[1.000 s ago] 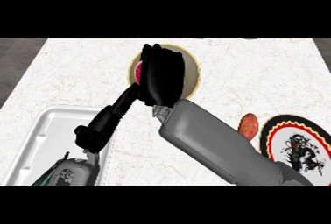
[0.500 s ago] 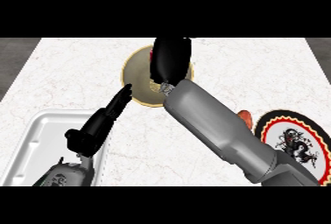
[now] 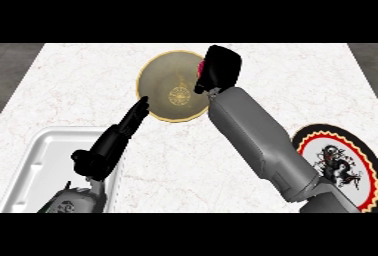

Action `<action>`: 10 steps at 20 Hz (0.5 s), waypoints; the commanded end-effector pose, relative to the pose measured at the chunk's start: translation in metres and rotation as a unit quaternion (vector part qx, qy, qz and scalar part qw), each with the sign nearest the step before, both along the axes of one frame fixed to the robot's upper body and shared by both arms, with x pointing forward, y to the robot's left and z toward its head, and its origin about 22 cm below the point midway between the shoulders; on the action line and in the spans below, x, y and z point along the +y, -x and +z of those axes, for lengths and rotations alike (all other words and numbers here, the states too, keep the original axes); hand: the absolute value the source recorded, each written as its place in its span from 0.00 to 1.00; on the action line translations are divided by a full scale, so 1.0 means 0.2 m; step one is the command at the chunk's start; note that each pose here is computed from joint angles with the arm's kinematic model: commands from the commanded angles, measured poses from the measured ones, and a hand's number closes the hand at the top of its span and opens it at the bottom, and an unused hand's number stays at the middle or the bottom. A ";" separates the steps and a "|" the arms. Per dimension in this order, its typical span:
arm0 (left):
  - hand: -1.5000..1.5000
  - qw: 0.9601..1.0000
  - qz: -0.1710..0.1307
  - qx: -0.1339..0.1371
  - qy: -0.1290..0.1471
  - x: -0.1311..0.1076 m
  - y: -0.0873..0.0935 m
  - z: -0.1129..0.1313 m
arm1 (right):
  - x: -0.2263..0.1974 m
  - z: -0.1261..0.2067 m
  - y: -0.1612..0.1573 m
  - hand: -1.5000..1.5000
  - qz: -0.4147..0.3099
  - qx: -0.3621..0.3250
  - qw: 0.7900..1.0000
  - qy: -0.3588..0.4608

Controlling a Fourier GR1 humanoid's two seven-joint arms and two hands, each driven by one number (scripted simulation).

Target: Pick the cupcake from the plate and place it in the bowl

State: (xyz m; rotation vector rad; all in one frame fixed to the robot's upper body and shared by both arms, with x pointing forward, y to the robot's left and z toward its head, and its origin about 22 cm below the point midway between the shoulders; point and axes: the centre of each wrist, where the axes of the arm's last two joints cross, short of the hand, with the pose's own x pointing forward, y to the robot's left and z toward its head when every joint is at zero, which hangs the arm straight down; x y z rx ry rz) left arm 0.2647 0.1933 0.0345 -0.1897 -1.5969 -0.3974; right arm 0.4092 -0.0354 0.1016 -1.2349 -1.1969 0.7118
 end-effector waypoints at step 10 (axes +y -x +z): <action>0.50 1.000 -0.002 0.000 0.001 0.03 0.00 0.04 | -0.14 -0.04 -0.11 0.00 0.049 -0.036 0.989 -0.135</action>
